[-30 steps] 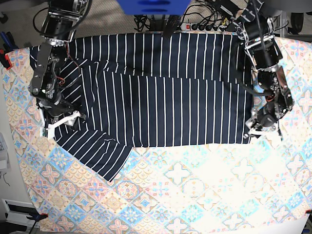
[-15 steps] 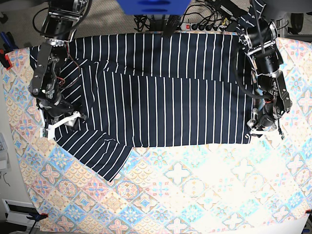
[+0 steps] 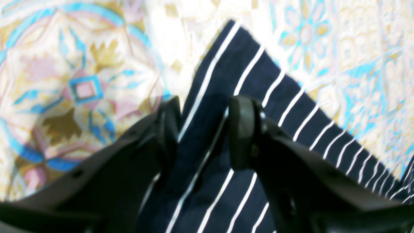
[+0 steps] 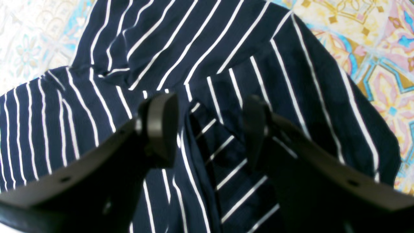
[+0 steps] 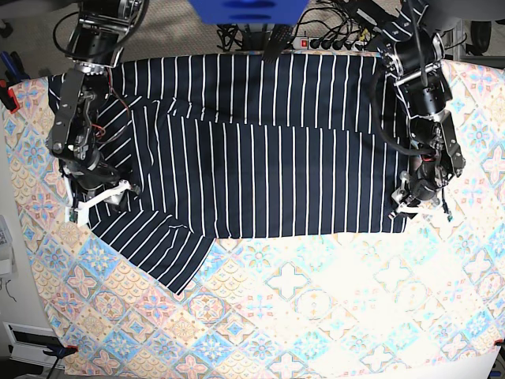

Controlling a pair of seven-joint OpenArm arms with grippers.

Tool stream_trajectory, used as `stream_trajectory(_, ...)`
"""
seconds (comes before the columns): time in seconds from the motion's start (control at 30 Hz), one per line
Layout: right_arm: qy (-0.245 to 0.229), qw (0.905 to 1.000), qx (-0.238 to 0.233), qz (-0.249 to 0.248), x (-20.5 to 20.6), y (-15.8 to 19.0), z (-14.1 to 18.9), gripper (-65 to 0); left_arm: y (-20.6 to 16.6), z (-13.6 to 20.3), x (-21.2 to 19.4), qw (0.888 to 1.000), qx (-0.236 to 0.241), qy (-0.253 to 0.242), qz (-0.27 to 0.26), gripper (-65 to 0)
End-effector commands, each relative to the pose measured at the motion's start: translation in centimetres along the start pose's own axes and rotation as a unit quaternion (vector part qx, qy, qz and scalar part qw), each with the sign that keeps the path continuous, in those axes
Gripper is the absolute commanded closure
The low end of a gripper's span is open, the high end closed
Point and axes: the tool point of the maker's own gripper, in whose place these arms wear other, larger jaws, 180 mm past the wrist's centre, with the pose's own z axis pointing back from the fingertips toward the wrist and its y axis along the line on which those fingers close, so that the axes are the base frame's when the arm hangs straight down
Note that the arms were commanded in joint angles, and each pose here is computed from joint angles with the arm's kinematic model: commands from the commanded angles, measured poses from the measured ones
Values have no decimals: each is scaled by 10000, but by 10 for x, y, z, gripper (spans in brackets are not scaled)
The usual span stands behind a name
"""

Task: Fold the T-shirt properly
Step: 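Reach both grippers to the opposite long edge of the shirt and grasp it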

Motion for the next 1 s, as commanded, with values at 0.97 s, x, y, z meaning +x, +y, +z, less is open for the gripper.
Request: stream_trajectory(0.97,-409,9991,50,117,29,4,8,-307,5,37,-3,9996,-221,-112,-155,0)
